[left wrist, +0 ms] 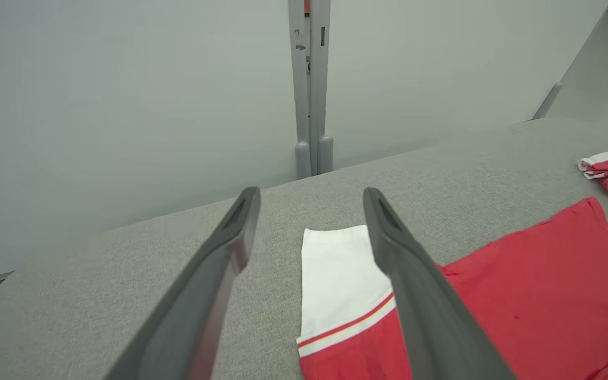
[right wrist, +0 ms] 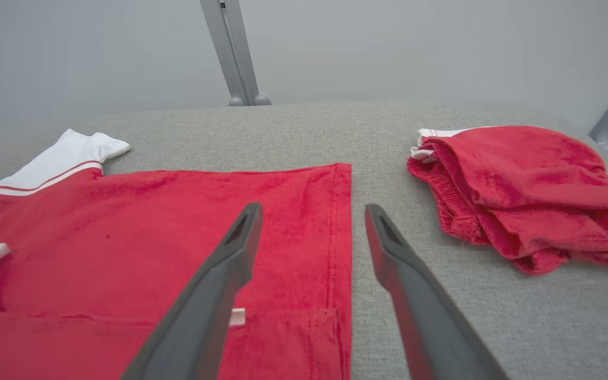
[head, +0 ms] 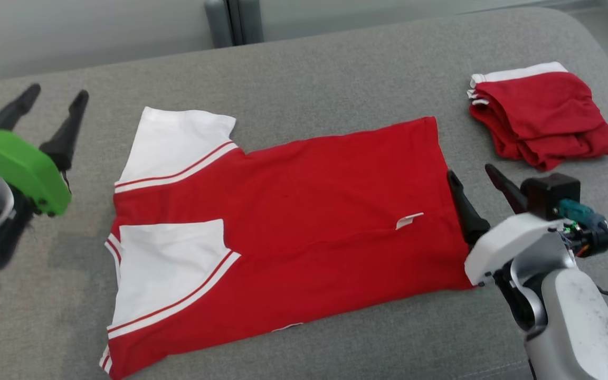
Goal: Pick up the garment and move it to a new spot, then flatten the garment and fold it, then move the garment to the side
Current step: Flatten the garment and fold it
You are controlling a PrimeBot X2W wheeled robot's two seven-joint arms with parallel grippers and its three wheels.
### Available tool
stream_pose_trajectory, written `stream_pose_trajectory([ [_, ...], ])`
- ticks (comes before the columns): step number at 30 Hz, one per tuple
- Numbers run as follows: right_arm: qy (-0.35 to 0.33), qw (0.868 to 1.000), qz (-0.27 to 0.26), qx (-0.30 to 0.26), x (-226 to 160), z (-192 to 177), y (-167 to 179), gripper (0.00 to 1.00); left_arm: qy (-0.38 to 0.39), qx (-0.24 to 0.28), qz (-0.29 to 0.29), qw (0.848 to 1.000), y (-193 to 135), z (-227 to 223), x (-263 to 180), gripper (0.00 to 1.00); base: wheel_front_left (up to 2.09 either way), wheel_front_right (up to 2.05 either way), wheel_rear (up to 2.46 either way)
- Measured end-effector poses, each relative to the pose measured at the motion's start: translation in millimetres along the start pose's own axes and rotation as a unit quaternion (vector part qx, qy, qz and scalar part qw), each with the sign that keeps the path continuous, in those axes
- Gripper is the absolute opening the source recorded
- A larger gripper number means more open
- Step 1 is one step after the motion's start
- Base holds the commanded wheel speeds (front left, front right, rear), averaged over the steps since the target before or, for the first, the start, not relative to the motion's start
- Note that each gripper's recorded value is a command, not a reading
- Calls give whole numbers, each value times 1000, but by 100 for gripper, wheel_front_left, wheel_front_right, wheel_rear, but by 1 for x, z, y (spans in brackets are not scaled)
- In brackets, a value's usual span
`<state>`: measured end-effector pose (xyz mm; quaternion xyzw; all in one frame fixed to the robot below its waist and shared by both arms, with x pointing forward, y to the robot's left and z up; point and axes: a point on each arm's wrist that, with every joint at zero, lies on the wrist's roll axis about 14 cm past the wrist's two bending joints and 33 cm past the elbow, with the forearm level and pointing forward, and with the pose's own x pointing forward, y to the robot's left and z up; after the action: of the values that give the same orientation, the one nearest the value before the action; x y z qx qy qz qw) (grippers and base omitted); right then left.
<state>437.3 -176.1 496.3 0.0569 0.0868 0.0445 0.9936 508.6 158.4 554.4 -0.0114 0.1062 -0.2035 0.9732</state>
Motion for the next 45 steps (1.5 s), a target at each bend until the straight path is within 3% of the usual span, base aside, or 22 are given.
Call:
stream_pose_trajectory([
  [6,6,1000,24,-18,29,-1,12,100,76,18,-17,997,10,-16,52,100,0,0,0],
  [20,54,998,17,-35,67,-48,-7,100,242,-39,-34,969,21,-145,118,100,0,0,0],
  [25,70,997,5,-35,68,-64,-18,100,262,-47,-42,963,18,-171,128,100,0,0,0],
  [36,73,997,-1,-31,68,-69,-23,100,267,-48,-56,961,12,-175,138,100,0,0,0],
  [37,73,997,-1,-31,68,-69,-23,100,266,-46,-60,961,9,-174,138,82,0,0,0],
  [38,72,997,-1,-31,68,-68,-24,100,267,-46,-67,960,4,-173,137,51,0,0,0],
  [40,70,997,-2,-33,69,-66,-24,100,264,-48,-82,960,-5,-169,136,22,0,0,0],
  [41,68,997,-1,-35,70,-64,-24,100,263,-47,-90,960,-11,-168,134,0,0,0,0],
  [45,59,997,9,-48,78,-54,-19,100,254,-44,-104,961,-20,-165,128,0,0,0,0],
])
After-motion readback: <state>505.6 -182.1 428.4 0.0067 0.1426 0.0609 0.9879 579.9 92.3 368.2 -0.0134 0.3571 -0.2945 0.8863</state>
